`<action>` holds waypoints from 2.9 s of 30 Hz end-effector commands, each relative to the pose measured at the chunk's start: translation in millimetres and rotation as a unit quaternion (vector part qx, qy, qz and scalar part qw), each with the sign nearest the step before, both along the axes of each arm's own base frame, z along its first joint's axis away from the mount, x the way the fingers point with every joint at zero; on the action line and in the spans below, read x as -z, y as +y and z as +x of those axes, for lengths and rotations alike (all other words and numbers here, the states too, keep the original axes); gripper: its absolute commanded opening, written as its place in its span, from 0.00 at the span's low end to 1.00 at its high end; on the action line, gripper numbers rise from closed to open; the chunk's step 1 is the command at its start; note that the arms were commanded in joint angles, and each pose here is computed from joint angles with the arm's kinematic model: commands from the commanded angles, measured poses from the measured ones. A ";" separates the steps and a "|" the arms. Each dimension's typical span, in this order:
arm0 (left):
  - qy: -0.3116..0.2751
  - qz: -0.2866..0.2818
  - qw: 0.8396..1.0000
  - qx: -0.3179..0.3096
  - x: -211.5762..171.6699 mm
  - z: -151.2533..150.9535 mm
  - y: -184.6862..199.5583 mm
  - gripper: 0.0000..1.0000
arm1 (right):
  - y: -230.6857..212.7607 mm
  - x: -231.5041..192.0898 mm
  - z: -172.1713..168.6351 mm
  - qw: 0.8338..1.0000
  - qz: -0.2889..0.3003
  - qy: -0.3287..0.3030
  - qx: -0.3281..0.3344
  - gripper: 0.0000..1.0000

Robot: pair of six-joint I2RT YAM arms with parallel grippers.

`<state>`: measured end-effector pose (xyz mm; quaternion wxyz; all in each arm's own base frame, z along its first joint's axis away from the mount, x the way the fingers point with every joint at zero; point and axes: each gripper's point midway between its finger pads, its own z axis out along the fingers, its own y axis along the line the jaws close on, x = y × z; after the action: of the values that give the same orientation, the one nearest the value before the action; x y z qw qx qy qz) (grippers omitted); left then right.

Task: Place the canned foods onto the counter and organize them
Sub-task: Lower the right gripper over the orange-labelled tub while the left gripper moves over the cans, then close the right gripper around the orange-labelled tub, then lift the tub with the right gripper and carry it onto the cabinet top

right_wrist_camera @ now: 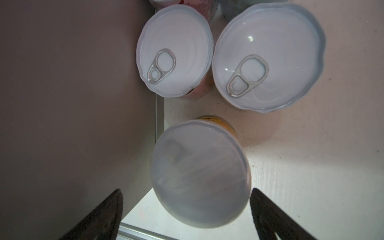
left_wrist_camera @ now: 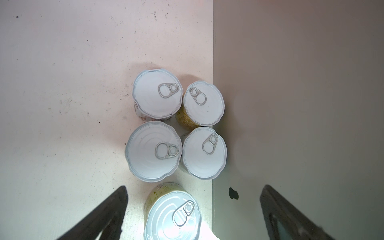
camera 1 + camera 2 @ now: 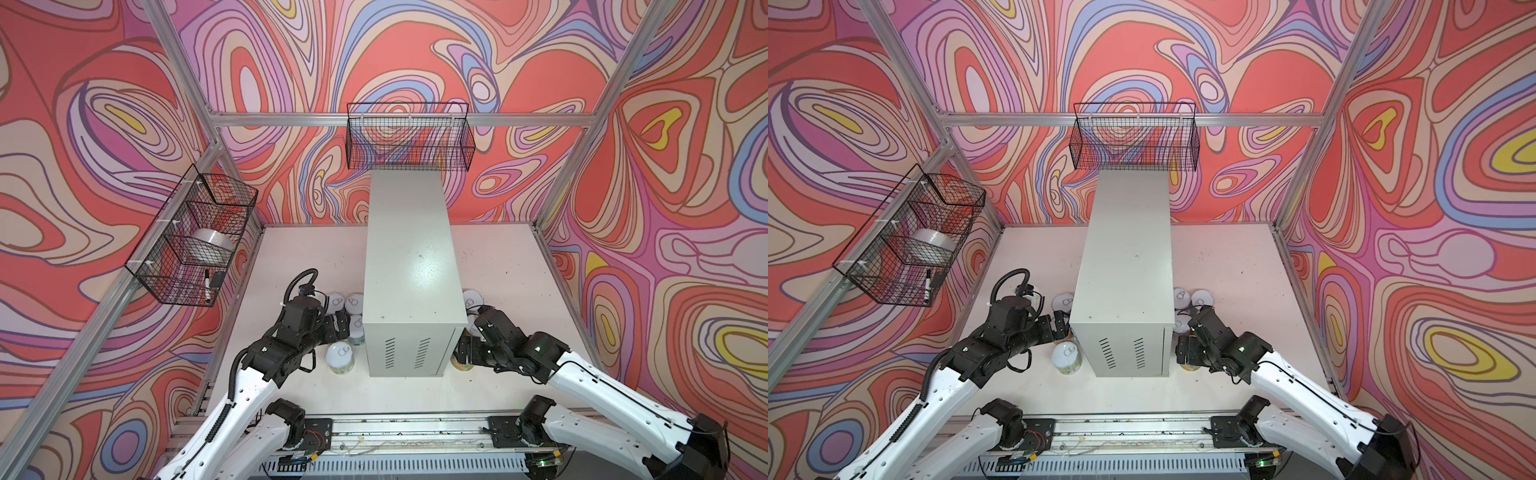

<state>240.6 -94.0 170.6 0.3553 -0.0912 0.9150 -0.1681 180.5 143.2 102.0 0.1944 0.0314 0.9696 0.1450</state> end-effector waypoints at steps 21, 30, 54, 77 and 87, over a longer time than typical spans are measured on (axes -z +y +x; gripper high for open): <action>-0.012 0.005 1.000 0.007 5.9 12.3 -6.0 1.00 | -33.3 41.2 23.2 0.988 -0.079 -0.056 0.121 0.91; -0.007 0.008 1.000 0.009 18.5 17.1 -8.2 1.00 | -35.2 51.5 32.6 0.985 -0.106 -0.068 0.120 0.92; -0.012 0.012 1.000 0.015 20.9 28.8 -13.5 0.99 | -22.1 60.9 36.2 0.986 -0.125 -0.055 0.092 0.47; -0.020 0.029 0.999 0.018 -14.9 30.2 -10.3 0.97 | -63.3 -153.8 30.8 0.971 -0.158 -0.162 0.077 0.00; -0.031 0.030 0.998 0.042 -30.8 37.6 -18.7 0.97 | -53.6 -292.0 67.1 0.944 -0.176 -0.274 0.051 0.00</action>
<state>278.6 -109.5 191.1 0.3775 -0.0519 0.9110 -0.1575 240.3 94.8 358.1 0.4221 0.0253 0.9061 -0.0154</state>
